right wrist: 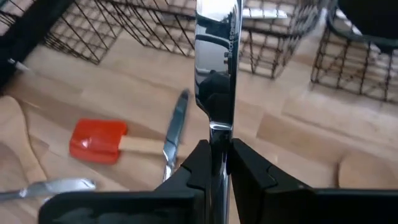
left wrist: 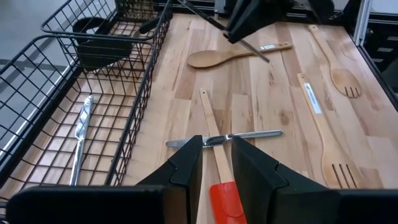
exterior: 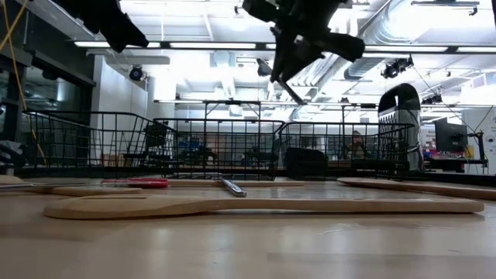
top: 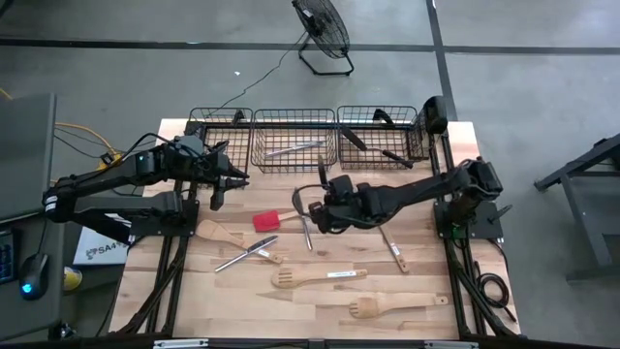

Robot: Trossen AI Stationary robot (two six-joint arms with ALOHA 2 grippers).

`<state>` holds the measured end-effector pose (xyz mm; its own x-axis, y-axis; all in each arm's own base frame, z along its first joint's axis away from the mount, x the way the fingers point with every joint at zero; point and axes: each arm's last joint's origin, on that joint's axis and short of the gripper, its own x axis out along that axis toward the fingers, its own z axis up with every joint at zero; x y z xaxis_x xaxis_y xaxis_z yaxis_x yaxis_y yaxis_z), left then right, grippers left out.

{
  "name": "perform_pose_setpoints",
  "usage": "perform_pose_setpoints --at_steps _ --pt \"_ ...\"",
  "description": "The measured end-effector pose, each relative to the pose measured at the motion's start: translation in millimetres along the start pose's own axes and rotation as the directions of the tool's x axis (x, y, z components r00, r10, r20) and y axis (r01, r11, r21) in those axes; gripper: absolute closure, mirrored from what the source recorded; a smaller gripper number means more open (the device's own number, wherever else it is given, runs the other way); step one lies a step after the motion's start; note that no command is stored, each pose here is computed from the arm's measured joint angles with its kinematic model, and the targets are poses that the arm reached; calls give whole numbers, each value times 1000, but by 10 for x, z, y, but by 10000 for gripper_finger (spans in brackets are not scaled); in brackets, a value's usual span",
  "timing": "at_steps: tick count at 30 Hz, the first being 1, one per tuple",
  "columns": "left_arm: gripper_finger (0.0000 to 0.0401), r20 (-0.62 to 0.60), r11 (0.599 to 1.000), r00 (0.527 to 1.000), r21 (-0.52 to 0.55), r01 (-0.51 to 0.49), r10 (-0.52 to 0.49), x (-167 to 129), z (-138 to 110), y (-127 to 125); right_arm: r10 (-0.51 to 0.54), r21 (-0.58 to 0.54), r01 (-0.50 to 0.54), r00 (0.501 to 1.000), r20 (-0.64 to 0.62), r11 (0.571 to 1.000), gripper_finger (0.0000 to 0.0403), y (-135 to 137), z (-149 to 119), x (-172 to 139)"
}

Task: Pick & Place Kitchen Items
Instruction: Put the table knife into the middle wire basket

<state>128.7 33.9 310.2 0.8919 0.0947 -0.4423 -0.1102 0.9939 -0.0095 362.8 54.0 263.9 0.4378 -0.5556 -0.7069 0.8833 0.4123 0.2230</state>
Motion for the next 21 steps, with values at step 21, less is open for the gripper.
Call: perform_pose_setpoints --at_steps 21 --pt "315 -17 1000 1000 10 -5 5 298 72 58 31 -125 -12 988 150 992 372 -33 513 244"
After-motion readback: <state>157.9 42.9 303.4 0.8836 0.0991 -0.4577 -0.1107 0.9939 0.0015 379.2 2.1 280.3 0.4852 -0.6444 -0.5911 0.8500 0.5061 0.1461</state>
